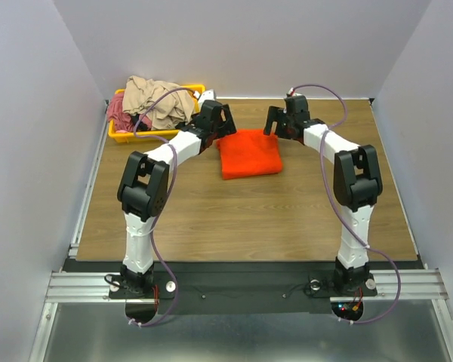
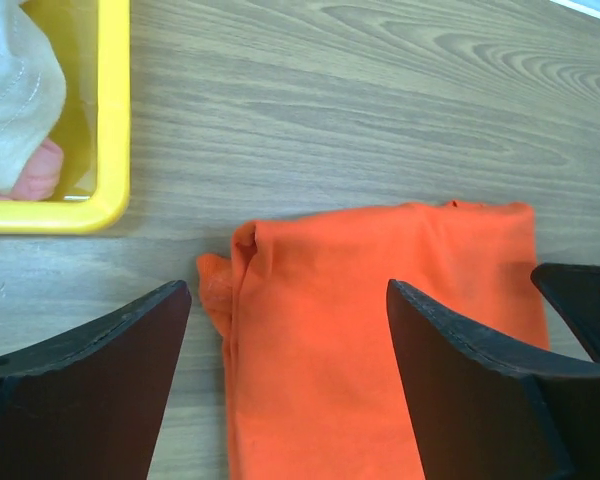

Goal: Fold and stack the t-shirts
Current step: Fold the long partially folded tshirt into a neat square

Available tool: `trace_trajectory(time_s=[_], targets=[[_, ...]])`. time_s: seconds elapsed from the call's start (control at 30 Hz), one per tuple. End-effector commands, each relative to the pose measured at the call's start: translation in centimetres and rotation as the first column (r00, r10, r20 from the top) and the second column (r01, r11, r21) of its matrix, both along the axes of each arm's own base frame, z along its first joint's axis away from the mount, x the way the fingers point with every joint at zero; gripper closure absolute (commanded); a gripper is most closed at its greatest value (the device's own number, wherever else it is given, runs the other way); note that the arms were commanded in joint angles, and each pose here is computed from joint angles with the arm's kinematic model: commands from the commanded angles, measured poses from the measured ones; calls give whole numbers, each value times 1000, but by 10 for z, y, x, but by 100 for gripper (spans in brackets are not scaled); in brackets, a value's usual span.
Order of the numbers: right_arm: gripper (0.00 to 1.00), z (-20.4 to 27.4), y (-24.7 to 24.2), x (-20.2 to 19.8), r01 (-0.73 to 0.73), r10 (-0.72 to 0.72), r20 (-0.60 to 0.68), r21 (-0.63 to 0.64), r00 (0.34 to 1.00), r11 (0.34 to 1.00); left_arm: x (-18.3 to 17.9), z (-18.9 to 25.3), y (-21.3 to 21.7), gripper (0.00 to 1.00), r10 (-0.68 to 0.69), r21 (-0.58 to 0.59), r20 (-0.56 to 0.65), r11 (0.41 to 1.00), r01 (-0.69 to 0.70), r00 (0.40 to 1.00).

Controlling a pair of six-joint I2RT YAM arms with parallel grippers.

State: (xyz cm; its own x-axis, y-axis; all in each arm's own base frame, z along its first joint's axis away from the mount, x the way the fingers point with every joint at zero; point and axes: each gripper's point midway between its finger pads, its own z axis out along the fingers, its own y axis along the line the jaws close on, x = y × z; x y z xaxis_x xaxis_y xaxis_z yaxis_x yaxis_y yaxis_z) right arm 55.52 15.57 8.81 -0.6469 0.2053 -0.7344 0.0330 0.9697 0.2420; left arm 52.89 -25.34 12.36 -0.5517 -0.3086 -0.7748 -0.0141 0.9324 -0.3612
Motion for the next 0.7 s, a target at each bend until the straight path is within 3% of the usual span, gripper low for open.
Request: trace_trajectory(time_s=[0.0, 0.23, 0.4, 0.47, 0.67], targets=[[0, 75, 24, -12, -119, 102, 133, 129, 986, 984, -8, 79, -4, 7, -29, -67, 146, 997, 39, 989], [0, 58, 52, -79, -233, 238, 22, 309, 971, 922, -43, 55, -46, 6, -210, -162, 103, 961, 225, 972], [0, 33, 68, -98, -266, 303, -27, 408, 953, 873, -53, 27, -55, 6, -237, -219, 57, 945, 243, 970], [0, 27, 74, -99, -261, 299, -14, 455, 954, 852, -62, 14, -59, 6, -266, -245, 20, 933, 262, 964], [0, -45, 65, -125, -149, 249, -157, 469, 956, 870, -93, -42, -53, 6, -278, -297, -85, 924, 242, 957]])
